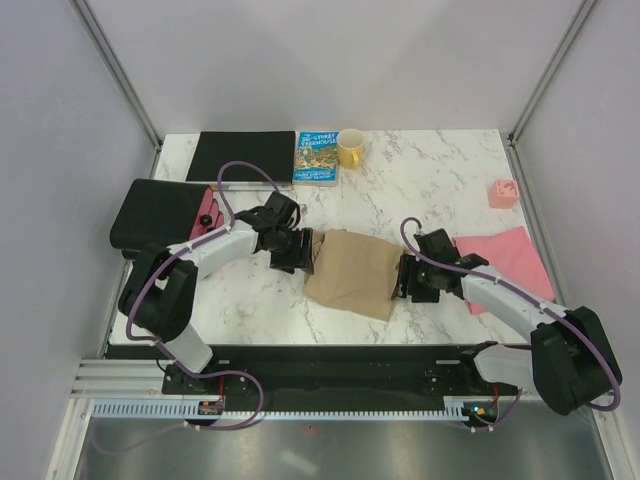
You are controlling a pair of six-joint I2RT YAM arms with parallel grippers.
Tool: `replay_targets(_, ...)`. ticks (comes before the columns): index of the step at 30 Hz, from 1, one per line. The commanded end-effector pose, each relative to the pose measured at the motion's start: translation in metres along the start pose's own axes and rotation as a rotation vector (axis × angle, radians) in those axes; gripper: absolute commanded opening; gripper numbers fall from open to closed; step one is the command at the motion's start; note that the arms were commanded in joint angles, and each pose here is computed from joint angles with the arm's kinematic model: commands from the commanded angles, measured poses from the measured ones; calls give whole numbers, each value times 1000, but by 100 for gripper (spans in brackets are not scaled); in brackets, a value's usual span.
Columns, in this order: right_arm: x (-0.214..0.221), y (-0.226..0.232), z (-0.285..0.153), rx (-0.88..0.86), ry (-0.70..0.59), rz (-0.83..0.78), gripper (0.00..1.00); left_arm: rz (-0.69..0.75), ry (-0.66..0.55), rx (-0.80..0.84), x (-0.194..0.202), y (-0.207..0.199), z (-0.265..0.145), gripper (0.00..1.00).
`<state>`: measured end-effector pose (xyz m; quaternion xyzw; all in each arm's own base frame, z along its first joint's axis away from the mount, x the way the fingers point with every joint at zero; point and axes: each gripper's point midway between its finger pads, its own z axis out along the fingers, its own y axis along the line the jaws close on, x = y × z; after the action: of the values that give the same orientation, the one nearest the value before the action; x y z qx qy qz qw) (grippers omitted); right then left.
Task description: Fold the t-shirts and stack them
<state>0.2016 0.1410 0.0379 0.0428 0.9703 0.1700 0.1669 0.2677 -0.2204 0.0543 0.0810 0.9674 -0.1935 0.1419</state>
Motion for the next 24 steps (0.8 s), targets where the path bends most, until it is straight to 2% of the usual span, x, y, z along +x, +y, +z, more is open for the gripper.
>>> replay_targets(1,-13,16,8,-98,-77,15,63,7,-12,118,-3,-19,-4,64)
replay_targets(15,-26,21,20,-146,-164,30,64,-20,12,154,-9,-1,12,63)
replay_targets(20,-26,26,26,-161,-136,19,65,-11,47,208,-9,-8,22,62)
replay_targets(24,-21,21,13,-127,-110,-19,65,-16,32,173,-12,0,23,61)
